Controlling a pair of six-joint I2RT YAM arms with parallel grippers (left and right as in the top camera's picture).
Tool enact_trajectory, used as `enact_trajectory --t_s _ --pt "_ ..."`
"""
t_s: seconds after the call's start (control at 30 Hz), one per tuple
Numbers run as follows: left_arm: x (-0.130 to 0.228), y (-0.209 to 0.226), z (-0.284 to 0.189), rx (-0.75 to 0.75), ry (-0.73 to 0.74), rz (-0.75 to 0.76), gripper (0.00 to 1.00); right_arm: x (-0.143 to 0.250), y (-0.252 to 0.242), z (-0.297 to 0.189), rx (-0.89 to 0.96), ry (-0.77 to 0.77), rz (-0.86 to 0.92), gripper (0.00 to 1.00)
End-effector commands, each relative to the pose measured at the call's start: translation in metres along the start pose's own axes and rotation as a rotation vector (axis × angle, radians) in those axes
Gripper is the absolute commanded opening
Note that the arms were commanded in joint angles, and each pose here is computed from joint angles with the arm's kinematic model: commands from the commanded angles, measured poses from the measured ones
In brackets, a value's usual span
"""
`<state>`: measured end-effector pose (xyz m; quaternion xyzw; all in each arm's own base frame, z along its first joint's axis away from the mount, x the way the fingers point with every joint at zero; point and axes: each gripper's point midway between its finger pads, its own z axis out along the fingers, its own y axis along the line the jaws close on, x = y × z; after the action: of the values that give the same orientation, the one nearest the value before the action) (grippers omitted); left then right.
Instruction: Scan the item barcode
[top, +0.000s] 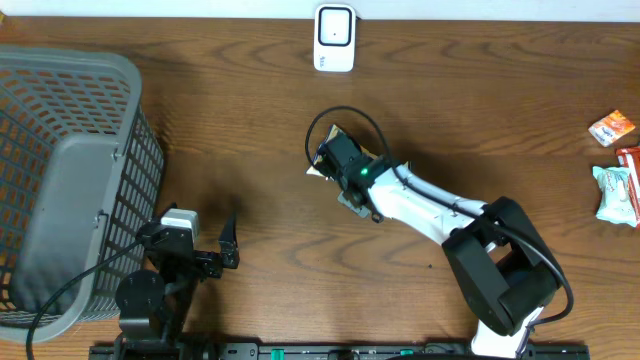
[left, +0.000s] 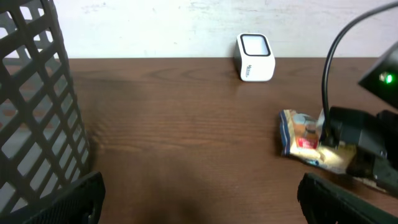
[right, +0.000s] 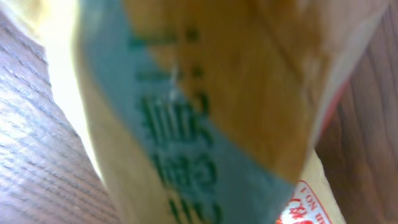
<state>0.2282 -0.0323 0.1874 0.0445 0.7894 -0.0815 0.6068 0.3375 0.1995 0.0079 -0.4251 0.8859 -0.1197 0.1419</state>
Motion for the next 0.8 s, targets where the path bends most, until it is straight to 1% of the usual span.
enact_trajectory --t_s 0.0,0.13,0.17,0.2,0.27,0.3,0.5,0.53,0.63,0.7,0.73,0.77 --pt "0.000 0.002 0.000 -0.009 -0.001 0.013 0.99 -0.003 0.041 0.000 -0.353 0.021 0.063 0.01" --pt "0.000 0.002 0.000 -0.009 -0.001 0.013 0.99 -0.038 0.033 -0.065 -0.684 -0.074 0.139 0.01" --pt "0.000 0.002 0.000 -0.009 -0.001 0.013 0.99 -0.041 0.032 -0.076 -0.740 -0.093 0.149 0.01" --pt "0.000 0.002 0.000 -0.009 -0.001 0.013 0.99 -0.047 0.030 -0.099 -0.867 -0.141 0.167 0.01" --pt "0.000 0.002 0.000 -0.009 -0.001 0.013 0.99 -0.050 0.025 -0.128 -1.037 -0.216 0.191 0.01" --pt "0.000 0.002 0.000 -0.009 -0.001 0.013 1.00 -0.050 0.020 -0.143 -1.140 -0.259 0.232 0.01" --pt "0.000 0.002 0.000 -0.009 -0.001 0.013 0.99 -0.052 -0.010 -0.189 -1.457 -0.367 0.476 0.01" --pt "0.000 0.002 0.000 -0.009 -0.001 0.013 0.99 -0.054 -0.019 -0.204 -1.554 -0.378 0.558 0.01" --pt "0.000 0.002 0.000 -0.009 -0.001 0.013 0.99 -0.057 -0.034 -0.231 -1.721 -0.410 0.680 0.02" --pt "0.000 0.002 0.000 -0.009 -0.001 0.013 0.99 -0.054 -0.036 -0.233 -1.766 -0.307 0.786 0.01" --pt "0.000 0.002 0.000 -0.009 -0.001 0.013 0.99 -0.053 -0.038 -0.233 -1.795 -0.209 0.876 0.01" --pt "0.000 0.002 0.000 -0.009 -0.001 0.013 0.99 -0.052 -0.040 -0.233 -1.809 -0.158 0.925 0.01"
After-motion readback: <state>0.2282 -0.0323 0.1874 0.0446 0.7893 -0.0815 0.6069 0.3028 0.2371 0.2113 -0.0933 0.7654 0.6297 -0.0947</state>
